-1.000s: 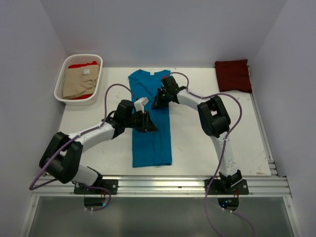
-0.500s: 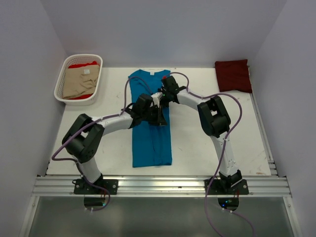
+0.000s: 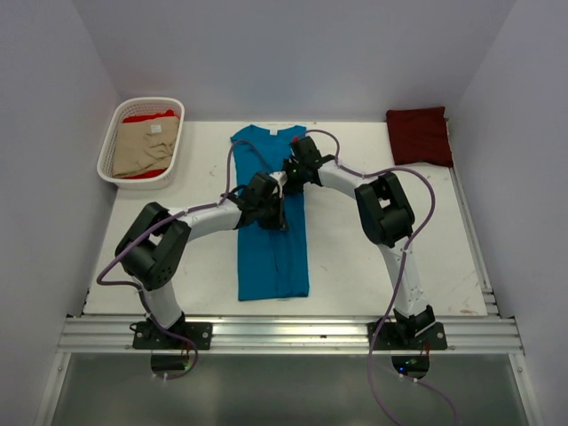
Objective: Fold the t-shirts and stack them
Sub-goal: Fold the tshirt
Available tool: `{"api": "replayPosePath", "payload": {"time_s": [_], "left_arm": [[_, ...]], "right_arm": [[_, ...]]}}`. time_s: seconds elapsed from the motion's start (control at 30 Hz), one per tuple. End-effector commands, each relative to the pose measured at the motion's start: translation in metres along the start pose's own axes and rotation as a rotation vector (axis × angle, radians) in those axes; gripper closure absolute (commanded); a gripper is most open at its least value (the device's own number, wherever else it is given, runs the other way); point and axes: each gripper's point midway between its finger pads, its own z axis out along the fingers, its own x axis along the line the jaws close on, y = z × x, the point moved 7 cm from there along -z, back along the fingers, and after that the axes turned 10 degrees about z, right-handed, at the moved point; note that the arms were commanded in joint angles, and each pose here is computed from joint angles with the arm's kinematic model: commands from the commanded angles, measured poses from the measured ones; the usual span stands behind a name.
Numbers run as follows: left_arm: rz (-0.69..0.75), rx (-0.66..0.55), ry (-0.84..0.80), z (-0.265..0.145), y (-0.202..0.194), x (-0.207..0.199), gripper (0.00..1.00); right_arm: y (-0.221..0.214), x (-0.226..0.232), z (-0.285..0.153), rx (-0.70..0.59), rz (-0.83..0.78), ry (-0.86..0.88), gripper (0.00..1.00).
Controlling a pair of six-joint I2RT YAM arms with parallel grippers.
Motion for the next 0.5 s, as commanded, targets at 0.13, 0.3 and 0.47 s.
{"api": "replayPosePath", "payload": {"time_s": [0.13, 0.3, 0.47], "left_arm": [[0.037, -0.038, 0.031, -0.011, 0.006, -0.007, 0.63], [0.050, -0.010, 0.073, -0.014, 0.003, -0.007, 0.52], [0.048, 0.020, 0.085, -0.010, -0.002, -0.005, 0.53]], "right_arm": [[-0.005, -0.035, 0.004, 0.009, -0.006, -0.145, 1.00], [-0.002, -0.035, 0.003, 0.006, -0.002, -0.144, 1.00], [-0.002, -0.037, 0.003, 0.009, 0.001, -0.145, 1.00]]}}
